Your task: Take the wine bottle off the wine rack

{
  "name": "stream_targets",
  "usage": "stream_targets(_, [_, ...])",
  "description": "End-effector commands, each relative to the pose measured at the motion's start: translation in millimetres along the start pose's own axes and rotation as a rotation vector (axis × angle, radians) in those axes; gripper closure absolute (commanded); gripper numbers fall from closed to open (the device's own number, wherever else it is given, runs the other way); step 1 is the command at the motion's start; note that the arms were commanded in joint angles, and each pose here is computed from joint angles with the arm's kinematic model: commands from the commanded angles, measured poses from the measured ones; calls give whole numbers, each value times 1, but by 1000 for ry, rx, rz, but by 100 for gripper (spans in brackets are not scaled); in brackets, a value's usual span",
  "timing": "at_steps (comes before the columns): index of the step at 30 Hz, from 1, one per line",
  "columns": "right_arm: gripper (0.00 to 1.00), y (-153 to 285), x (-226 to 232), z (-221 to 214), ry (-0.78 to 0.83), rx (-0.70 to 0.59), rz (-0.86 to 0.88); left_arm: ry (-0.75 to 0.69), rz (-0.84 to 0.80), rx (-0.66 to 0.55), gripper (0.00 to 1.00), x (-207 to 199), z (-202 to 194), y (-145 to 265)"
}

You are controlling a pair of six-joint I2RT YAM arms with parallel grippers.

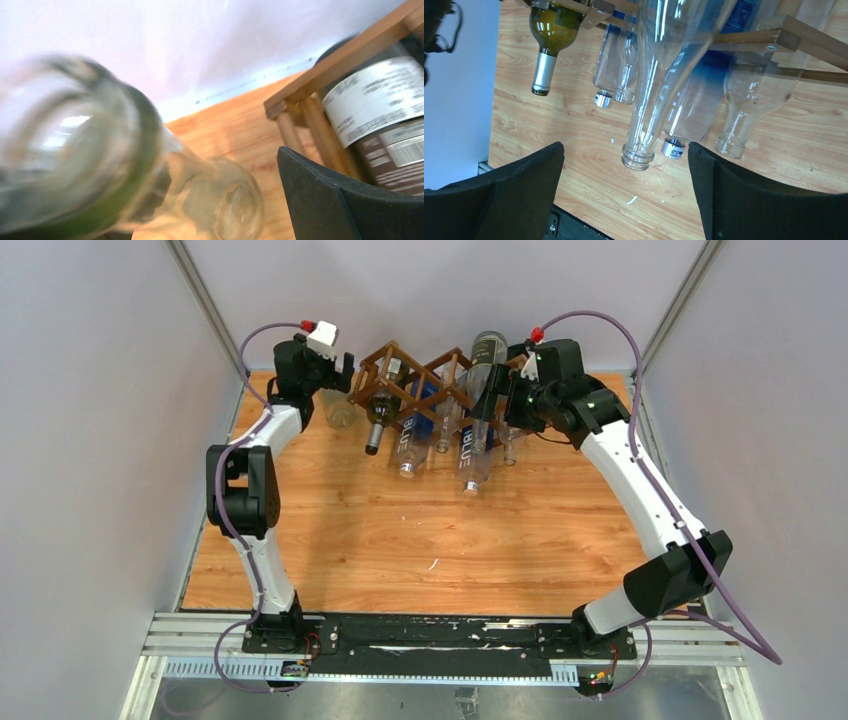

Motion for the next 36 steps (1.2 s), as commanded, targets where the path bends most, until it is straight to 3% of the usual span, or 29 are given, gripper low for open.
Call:
stream_targets(1, [2, 10, -19, -3, 12, -19, -74, -102, 26, -193, 0, 11, 87, 32])
stream_targets(7, [2, 4, -26, -9, 15, -7, -94, -80, -24, -136, 0, 3, 95, 62])
stream_targets(16, [2, -23, -24, -15, -1, 25, -82, 62, -130, -48, 0, 13, 142, 132])
stream_targets(23, [5, -53, -22, -26, -31, 69, -80, 193, -313, -115, 0, -3, 181, 180])
stream_targets(36, [14, -80, -28, -35, -101, 77, -137, 215, -354, -98, 0, -22, 175, 203])
Point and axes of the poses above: each gripper's point midway between its finger pads, its own y axis back along the fingers, its own x axis along the line the jaws close on, z = x × y, the point moved 1 cm from there along y, back along the fingers, and after that the axes turned 4 degrees about -y, right-handed, at the moved point
